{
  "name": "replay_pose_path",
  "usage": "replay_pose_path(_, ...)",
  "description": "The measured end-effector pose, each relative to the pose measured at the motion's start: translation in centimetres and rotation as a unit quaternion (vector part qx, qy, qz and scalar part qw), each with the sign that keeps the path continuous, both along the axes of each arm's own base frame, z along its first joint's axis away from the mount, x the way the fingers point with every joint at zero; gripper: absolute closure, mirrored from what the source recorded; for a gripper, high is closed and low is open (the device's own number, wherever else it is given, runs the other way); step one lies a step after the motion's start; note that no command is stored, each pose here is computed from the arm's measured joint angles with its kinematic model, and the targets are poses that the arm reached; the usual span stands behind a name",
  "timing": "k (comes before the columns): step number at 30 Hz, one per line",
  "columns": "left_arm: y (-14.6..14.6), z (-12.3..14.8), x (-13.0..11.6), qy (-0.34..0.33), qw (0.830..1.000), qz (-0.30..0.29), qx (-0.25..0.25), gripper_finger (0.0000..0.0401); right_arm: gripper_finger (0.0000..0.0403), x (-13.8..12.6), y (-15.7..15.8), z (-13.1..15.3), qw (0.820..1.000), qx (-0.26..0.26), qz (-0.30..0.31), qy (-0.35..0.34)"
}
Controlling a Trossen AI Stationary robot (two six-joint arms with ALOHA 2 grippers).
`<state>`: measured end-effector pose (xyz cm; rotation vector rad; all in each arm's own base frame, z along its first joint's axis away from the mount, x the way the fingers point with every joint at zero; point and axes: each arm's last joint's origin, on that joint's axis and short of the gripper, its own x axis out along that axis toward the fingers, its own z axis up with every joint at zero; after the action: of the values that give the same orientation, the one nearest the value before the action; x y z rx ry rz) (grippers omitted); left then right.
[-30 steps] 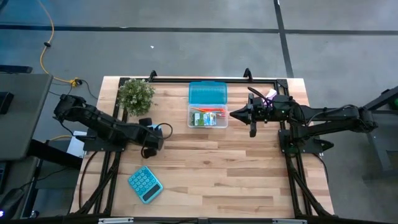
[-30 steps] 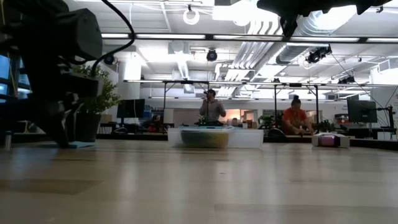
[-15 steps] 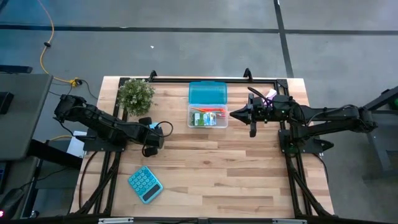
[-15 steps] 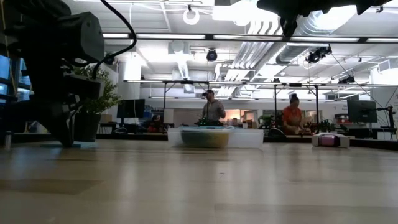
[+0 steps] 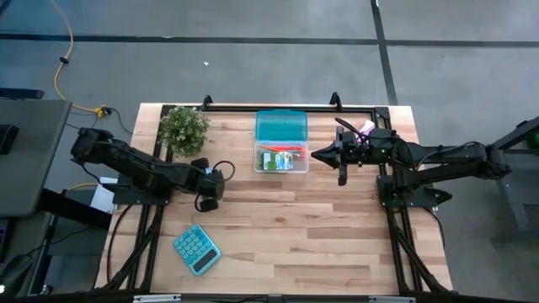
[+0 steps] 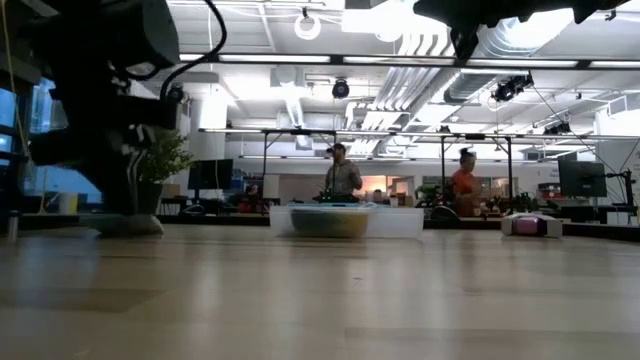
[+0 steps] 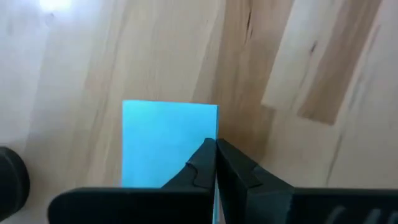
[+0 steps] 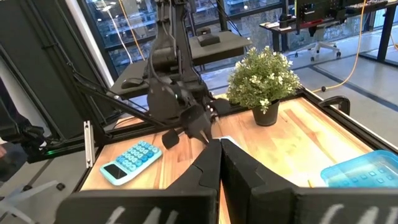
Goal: Pack school essentials
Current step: Put the blue sticky note in the supply box
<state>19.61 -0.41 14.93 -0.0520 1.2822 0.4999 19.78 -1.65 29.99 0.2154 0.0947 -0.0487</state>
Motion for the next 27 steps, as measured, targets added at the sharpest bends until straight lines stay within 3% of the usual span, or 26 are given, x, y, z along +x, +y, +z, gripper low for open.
replay_pose_path(14, 0.1, 4.3, 0.6, -0.082, 0.996, -0.013, 0.017, 0.0401, 0.0402, 0.0, 0.0, -0.2, 1.0, 0.001, 0.0, 0.008)
replay_pose_path(16, 0.5, 4.5, 0.4, -0.074, 0.997, 0.013, 0.029, 0.0401, 0.0402, 0.0, 0.0, -0.2, 1.0, 0.001, 0.0, 0.008)
replay_pose_path(18, 1.3, 4.7, 0.1, -0.073, 0.994, 0.075, 0.025, 0.0401, 0.0402, 0.0, 0.0, -0.2, 1.0, 0.001, 0.0, 0.008)
replay_pose_path(21, 2.6, 4.1, -0.5, -0.067, 0.985, 0.161, -0.008, 0.0401, 0.0402, 0.0, 0.0, -0.2, 1.0, 0.0, 0.0, 0.008)
replay_pose_path(27, 3.7, 1.4, -1.4, -0.02, 0.977, 0.198, -0.08, 0.0401, 0.0402, 0.0, 0.0, -0.2, 1.0, -0.003, 0.0, 0.009)
